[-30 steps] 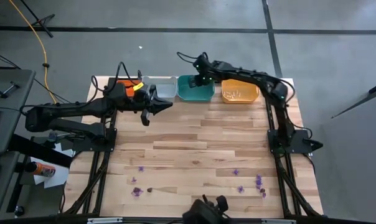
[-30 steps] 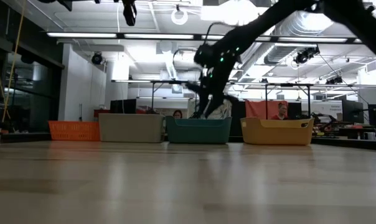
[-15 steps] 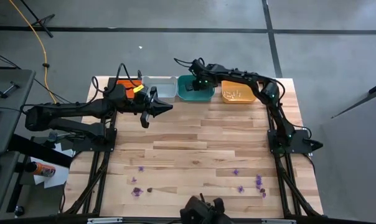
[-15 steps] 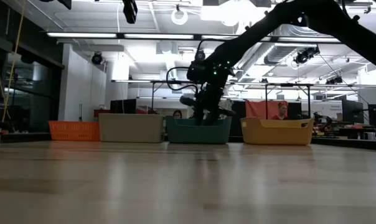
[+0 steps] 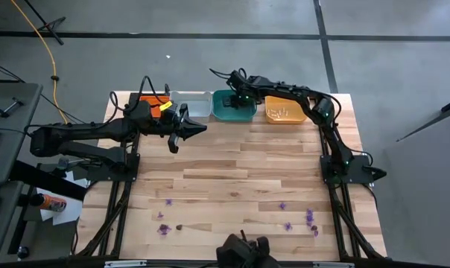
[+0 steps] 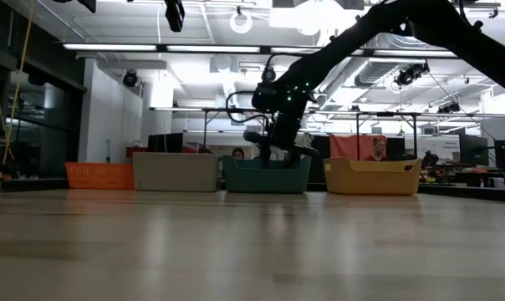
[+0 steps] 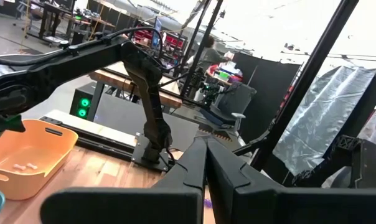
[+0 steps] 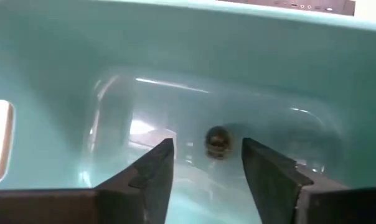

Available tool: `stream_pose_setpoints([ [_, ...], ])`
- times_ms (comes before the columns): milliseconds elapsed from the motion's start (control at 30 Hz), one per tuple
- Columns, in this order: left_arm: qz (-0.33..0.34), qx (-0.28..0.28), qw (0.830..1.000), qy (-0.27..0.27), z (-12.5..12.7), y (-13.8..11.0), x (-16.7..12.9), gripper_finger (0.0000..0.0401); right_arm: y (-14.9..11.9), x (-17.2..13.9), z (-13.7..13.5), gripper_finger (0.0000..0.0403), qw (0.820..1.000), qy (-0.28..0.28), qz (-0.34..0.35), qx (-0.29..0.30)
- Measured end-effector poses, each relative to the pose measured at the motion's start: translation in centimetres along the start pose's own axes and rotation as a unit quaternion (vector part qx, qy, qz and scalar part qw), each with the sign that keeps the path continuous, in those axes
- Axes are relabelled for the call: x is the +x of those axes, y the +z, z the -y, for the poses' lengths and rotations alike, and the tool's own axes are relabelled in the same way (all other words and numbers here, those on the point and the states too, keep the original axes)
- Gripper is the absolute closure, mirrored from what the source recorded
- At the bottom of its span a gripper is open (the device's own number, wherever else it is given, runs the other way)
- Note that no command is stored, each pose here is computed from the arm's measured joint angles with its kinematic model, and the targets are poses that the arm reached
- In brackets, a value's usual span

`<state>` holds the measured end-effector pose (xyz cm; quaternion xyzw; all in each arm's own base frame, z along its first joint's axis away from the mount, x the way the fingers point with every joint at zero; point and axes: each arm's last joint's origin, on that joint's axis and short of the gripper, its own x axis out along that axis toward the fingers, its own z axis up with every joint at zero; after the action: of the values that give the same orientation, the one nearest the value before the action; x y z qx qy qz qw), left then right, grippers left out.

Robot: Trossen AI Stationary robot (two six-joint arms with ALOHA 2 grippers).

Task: Sort Halloween decoration
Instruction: Put the black skull into the green bin

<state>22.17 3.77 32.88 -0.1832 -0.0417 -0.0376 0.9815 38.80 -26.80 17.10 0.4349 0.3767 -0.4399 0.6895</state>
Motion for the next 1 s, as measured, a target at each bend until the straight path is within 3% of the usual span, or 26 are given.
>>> stream_pose_setpoints([
  [133, 0.0, 0.0, 1.0, 0.0, 0.0, 0.0, 0.0, 0.0401, 0.5, -1.7, -0.4, 0.0204, 0.999, 0.024, 0.018, -0.014],
  [233, 0.0, 0.0, 1.0, 0.0, 0.0, 0.0, 0.0, 0.0401, 1.3, -4.9, -1.1, 0.0202, 0.995, 0.064, 0.053, -0.051],
  [400, 0.0, 0.0, 1.0, 0.0, 0.0, 0.0, 0.0, 0.0401, 1.0, -11.6, -1.9, 0.0202, 0.976, 0.109, 0.086, -0.171],
  [667, -0.001, 0.001, 1.0, 0.0, 0.0, 0.0, 0.0, 0.0401, -5.0, -20.3, -3.8, 0.0202, 0.933, 0.101, 0.093, -0.332],
  [1000, -0.004, 0.028, 1.0, 0.003, -0.1, -0.1, 0.0, 0.0401, -13.1, -24.5, -5.8, 0.0203, 0.892, 0.071, 0.078, -0.44],
])
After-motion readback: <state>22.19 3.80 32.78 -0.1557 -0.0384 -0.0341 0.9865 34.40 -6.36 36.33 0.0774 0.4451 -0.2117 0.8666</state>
